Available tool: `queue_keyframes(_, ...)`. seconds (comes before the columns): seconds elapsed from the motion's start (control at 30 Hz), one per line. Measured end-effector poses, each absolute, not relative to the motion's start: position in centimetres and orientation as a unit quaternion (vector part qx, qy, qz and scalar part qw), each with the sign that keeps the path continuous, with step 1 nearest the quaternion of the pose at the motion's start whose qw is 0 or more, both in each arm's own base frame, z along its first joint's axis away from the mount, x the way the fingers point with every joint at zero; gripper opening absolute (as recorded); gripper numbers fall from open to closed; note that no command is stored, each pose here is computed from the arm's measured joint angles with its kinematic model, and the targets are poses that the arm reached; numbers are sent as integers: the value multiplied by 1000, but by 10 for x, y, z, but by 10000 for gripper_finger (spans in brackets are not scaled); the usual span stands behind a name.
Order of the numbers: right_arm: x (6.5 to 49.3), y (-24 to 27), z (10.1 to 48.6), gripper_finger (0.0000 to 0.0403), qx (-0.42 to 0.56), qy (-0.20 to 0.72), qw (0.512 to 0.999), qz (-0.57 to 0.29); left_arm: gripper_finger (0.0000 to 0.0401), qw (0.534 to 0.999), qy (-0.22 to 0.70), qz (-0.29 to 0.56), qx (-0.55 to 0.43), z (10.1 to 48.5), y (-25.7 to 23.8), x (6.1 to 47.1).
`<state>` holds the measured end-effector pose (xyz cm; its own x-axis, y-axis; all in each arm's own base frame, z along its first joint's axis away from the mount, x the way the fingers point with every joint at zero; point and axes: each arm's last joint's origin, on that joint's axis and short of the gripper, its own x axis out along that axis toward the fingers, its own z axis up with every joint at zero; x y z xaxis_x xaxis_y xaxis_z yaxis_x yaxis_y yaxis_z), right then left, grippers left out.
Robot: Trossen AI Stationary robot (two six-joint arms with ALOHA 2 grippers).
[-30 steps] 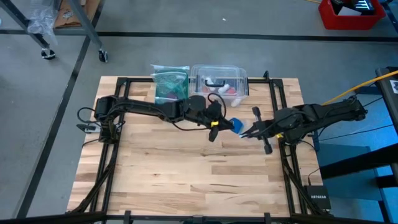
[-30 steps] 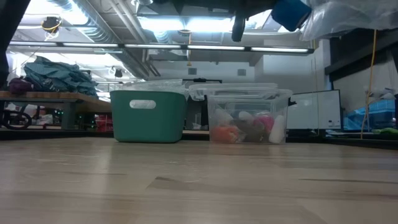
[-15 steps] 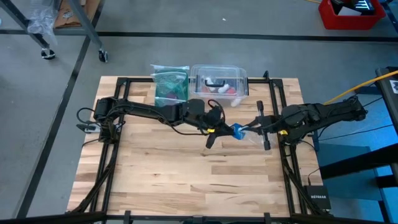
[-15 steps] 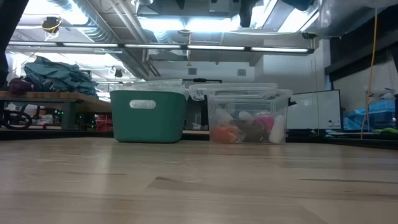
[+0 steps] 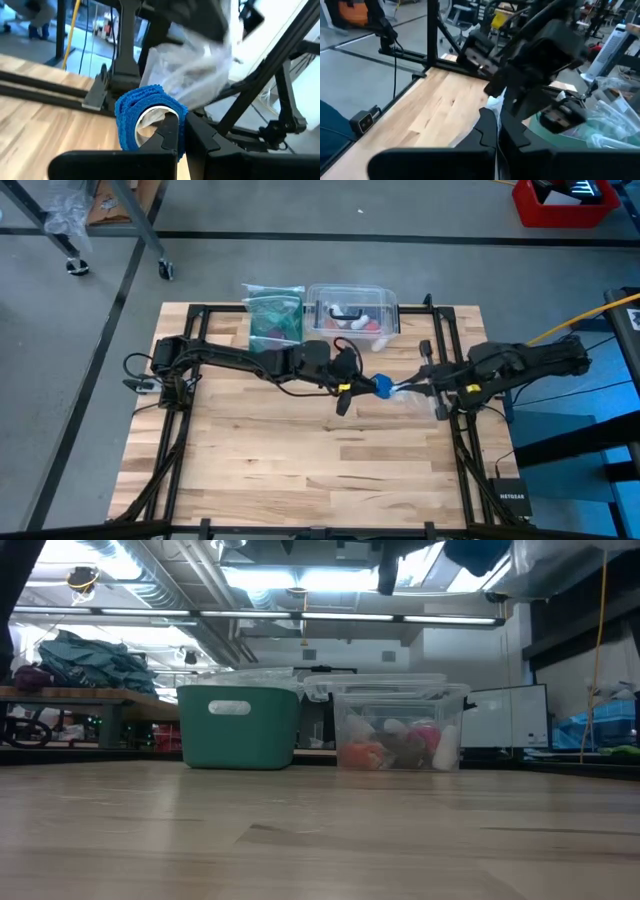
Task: Roll bandage
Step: Put the blue bandage into the transparent zip bag
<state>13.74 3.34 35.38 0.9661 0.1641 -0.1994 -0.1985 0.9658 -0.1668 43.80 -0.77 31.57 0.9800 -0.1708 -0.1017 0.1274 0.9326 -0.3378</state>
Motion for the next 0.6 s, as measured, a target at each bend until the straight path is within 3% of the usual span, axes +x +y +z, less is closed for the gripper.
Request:
queue_keyframes(0.23, 118, 27, 354, 1, -96, 99, 988, 75, 0, 988, 76, -50, -128, 312, -6, 438)
queue_keyframes(0.6, 102, 23, 358, 1, -97, 78, 989, 79, 0, 996, -52, -38, -58, 336, -5, 438)
